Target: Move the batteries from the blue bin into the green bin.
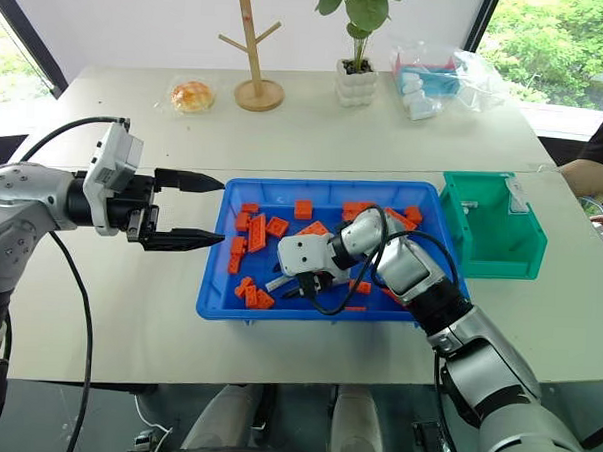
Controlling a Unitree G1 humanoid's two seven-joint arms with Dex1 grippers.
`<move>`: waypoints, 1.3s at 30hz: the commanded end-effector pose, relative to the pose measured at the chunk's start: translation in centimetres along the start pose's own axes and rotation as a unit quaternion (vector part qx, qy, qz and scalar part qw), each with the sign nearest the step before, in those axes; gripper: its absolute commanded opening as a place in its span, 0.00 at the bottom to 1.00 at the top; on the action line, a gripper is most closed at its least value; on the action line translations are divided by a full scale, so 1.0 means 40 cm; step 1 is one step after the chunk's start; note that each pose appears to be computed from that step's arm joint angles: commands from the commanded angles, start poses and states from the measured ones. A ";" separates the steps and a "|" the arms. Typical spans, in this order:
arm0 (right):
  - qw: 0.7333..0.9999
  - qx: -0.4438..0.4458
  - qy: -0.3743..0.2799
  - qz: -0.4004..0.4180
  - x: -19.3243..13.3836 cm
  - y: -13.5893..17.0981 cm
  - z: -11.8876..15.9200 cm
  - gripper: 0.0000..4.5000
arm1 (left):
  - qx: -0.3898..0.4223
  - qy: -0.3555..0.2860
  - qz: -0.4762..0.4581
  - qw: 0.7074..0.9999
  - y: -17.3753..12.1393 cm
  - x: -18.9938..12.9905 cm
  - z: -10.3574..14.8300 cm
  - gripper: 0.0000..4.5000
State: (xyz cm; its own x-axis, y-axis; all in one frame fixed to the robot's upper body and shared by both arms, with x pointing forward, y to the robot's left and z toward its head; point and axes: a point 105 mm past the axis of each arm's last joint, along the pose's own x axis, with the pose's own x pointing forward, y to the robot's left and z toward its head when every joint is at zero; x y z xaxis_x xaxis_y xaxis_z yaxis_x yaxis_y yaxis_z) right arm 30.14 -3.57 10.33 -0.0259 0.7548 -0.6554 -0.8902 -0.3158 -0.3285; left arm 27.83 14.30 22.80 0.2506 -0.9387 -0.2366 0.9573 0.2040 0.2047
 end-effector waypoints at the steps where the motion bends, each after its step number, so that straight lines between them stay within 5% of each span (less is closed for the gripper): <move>1: 1.000 -0.009 0.005 0.005 -0.007 -0.003 0.004 0.35 | 0.019 -0.007 0.002 1.000 -0.006 -0.010 0.025 1.00; 4: 1.000 0.002 0.000 0.002 -0.013 -0.002 0.005 0.02 | 0.018 -0.007 -0.001 1.000 -0.009 -0.008 0.024 1.00; 10: 0.998 0.034 -0.033 -0.044 -0.080 -0.028 0.054 0.01 | 0.012 -0.010 -0.013 1.000 -0.020 -0.003 0.019 1.00; 15: 0.980 0.088 -0.040 -0.172 -0.241 -0.082 0.071 0.01 | 0.008 -0.016 -0.018 1.000 -0.023 0.003 0.016 1.00; 21: 0.897 0.193 0.054 -0.395 -0.532 -0.094 -0.057 0.01 | -0.001 -0.020 -0.017 1.000 -0.023 0.008 -0.001 1.00; 24: 0.826 0.256 0.127 -0.486 -0.671 -0.040 -0.163 0.01 | -0.017 -0.036 0.007 0.999 -0.007 0.006 -0.012 1.00; 28: 0.772 0.302 0.170 -0.533 -0.737 0.028 -0.234 0.01 | -0.025 -0.036 0.011 0.999 -0.007 0.008 -0.028 1.00; 35: 0.727 0.336 0.209 -0.561 -0.757 0.094 -0.316 0.01 | -0.023 -0.039 0.012 0.999 -0.005 0.014 -0.019 1.00; 36: 0.726 0.335 0.210 -0.563 -0.757 0.094 -0.319 0.25 | -0.023 -0.040 0.012 0.999 -0.004 0.013 -0.017 1.00; 39: 0.737 0.313 0.205 -0.563 -0.753 0.076 -0.304 0.59 | -0.021 -0.040 0.012 0.999 -0.002 0.013 -0.013 1.00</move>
State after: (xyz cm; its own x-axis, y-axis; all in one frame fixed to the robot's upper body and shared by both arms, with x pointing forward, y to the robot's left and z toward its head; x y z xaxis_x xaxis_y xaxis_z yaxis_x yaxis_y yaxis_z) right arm 33.58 -34.35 18.55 0.8814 0.0544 -0.4692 -0.3083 0.8188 -0.4842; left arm 28.07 14.00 20.94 0.2626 -0.9491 -0.1737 0.9616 0.2427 0.1280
